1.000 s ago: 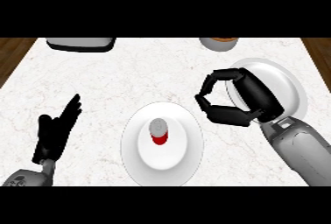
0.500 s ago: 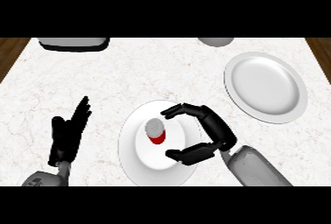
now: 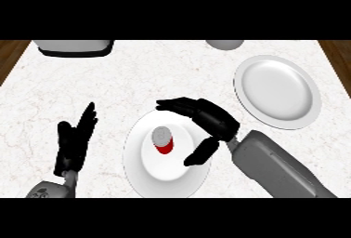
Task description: Pick the can from the plate and place it in the plate
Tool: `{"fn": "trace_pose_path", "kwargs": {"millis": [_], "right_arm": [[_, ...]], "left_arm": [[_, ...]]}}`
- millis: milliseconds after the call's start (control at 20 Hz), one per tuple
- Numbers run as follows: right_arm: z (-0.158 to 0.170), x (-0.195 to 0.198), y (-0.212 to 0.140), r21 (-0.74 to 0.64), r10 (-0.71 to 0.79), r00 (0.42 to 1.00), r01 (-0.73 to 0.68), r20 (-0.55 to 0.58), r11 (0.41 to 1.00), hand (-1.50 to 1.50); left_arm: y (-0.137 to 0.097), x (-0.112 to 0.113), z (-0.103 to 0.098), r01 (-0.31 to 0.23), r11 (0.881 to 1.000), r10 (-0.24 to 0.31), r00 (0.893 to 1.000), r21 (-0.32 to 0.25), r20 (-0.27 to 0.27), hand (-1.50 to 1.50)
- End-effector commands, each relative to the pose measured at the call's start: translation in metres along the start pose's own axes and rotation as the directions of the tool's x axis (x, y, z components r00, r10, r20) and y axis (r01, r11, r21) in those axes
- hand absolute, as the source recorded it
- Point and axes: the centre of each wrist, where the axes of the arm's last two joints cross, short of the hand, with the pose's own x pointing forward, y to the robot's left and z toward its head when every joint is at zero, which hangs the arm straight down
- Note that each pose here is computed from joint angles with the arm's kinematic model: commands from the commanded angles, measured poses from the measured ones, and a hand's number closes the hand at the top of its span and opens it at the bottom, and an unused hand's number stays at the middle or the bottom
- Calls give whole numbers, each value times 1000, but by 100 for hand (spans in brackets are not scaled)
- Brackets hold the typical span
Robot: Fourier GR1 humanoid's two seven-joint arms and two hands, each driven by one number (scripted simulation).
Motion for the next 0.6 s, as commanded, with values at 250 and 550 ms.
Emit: {"fn": "trace_pose_path", "kwargs": {"millis": [250, 550], "right_arm": [[-44, 42, -27, 308, 279, 951, -227, -135, 924, -150], [-63, 50, -2, 453, 313, 930, -199, -192, 869, -150]], "left_arm": [[1, -2, 0, 6, 1000, -6, 1000, 1, -6, 0], [-4, 8, 2, 1, 1000, -1, 1000, 19, 8, 0]]}}
